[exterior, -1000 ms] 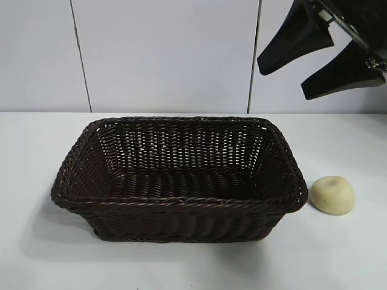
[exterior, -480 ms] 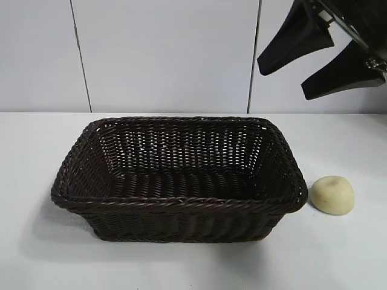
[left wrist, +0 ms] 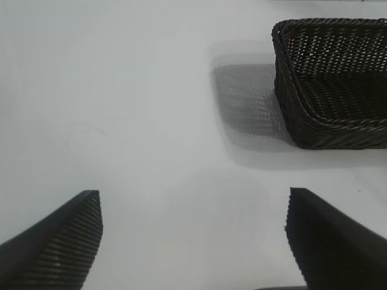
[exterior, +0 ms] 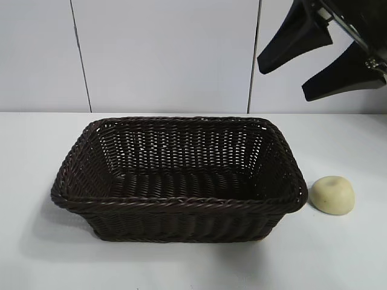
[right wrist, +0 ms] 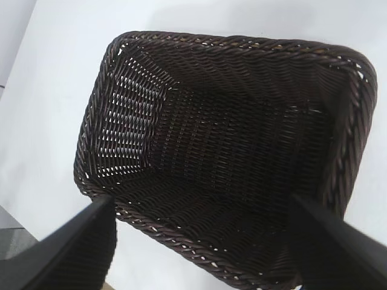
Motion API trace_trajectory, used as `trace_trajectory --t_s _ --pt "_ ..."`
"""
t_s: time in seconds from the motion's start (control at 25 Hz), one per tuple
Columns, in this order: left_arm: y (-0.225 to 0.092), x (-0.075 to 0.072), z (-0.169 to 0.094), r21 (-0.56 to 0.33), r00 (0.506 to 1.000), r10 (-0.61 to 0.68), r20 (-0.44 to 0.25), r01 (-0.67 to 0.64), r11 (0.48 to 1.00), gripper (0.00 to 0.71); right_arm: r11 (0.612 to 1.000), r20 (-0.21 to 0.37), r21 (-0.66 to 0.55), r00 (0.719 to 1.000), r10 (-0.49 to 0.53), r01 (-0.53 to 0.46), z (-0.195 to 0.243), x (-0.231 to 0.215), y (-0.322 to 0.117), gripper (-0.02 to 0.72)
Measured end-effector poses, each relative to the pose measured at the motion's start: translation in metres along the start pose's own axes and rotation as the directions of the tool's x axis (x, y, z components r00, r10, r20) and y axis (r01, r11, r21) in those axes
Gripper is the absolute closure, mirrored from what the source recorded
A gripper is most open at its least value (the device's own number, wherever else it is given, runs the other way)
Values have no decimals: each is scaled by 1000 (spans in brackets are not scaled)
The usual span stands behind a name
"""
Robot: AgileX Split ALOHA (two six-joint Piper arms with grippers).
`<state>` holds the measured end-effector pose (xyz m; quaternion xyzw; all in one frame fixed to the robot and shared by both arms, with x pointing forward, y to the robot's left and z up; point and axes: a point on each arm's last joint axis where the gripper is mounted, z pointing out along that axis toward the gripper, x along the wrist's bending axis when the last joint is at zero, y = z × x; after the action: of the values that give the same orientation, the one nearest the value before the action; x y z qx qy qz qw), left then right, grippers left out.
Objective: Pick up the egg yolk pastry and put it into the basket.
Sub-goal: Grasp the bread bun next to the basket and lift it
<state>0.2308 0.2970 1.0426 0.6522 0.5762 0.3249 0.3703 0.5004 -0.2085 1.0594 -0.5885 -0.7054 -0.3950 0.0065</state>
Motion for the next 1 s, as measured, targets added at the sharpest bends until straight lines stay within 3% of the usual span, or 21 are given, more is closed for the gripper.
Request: trace_trajectory --t_s 0.24,0.68,0.84,1.0 --pt "0 0 0 0 1000 0 0 0 1000 107 998 43 18 998 54 -55 0 -4 -2 142" --pt "0 0 0 0 1000 0 0 0 1000 107 991 279 82 957 76 -103 -4 -24 -10 142" --pt "0 0 0 0 1000 0 0 0 1000 107 989 303 103 951 67 -103 -7 -27 -10 142" --pt "0 0 0 0 1000 0 0 0 1000 107 987 329 64 937 120 -149 -23 -39 3 142"
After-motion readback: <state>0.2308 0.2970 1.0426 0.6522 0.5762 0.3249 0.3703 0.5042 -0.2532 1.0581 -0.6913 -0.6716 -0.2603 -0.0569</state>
